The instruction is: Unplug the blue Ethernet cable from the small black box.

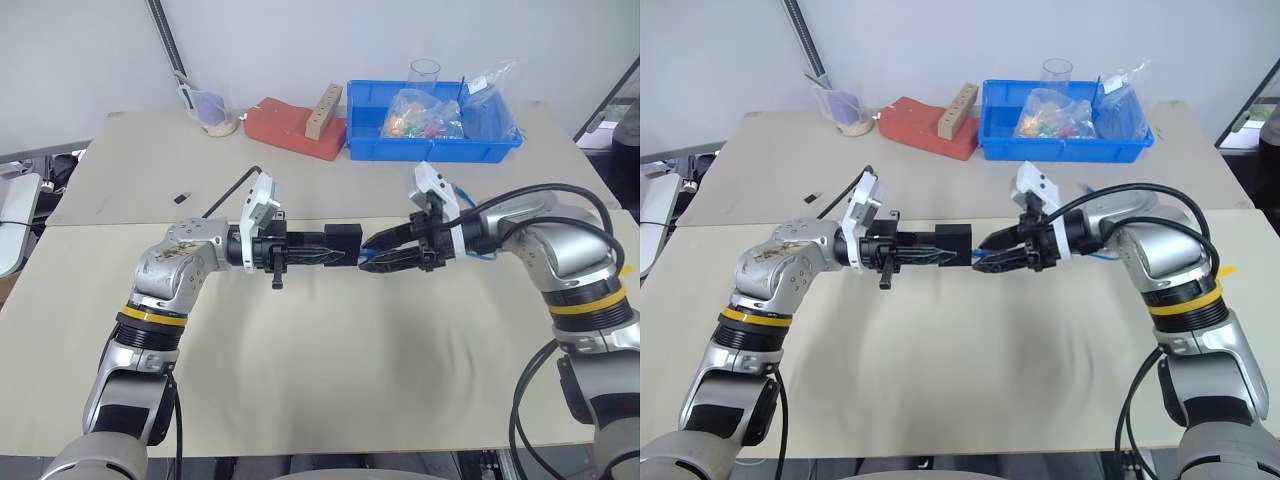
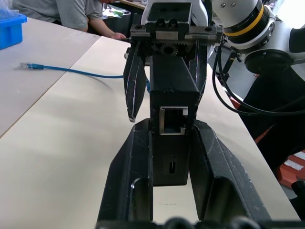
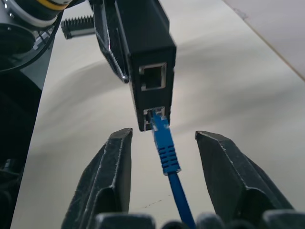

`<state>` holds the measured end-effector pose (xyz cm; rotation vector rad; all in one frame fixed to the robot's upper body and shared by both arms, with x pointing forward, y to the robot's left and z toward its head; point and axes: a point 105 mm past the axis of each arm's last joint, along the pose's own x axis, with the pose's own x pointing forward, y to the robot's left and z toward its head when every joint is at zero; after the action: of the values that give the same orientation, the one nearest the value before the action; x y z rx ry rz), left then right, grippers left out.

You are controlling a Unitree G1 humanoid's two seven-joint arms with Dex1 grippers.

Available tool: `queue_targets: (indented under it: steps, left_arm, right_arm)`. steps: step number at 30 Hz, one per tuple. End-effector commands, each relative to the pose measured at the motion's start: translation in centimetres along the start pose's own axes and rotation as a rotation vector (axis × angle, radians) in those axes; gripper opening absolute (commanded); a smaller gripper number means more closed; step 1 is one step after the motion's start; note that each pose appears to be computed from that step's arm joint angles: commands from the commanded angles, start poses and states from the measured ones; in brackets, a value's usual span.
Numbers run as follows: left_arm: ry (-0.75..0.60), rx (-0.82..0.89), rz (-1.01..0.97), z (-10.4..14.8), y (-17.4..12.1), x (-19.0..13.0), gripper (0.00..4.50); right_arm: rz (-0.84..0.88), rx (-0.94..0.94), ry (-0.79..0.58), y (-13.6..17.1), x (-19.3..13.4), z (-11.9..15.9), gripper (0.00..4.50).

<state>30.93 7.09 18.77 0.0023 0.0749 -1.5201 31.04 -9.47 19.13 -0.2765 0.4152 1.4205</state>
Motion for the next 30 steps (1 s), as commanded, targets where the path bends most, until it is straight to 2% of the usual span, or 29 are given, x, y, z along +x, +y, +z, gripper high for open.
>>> queue_targets:
  steps: [1,3,4,18,19,21,30]
  left_arm:
    - [0.002,0.066,-0.033,1.2,-0.4,0.3,0.52]
    - [0.008,0.065,-0.042,1.1,-0.5,0.3,0.52]
    - [0.01,0.064,-0.045,1.1,-0.6,0.3,0.52]
    - [0.054,0.071,-0.076,0.2,-0.9,0.4,0.52]
    - [0.056,0.072,-0.079,0.2,-1.0,0.4,0.52]
    - [0.059,0.073,-0.084,0.1,-1.0,0.4,0.52]
    - [0.061,0.074,-0.098,0.0,-1.3,0.6,0.52]
  right_arm:
    - [0.021,-0.066,-0.011,0.4,-0.3,1.4,0.87]
    - [0.028,-0.067,-0.008,0.5,-0.4,1.4,0.2]
    - [0.033,-0.065,-0.006,0.5,-0.5,1.4,0.02]
    - [0.082,-0.103,0.059,1.2,-0.6,1.1,0.02]
    - [0.079,-0.113,0.064,1.2,-0.5,1.1,0.95]
    - [0.076,-0.122,0.066,1.2,-0.4,1.3,1.58]
    - [0.094,-0.13,0.072,1.5,-0.4,1.8,1.58]
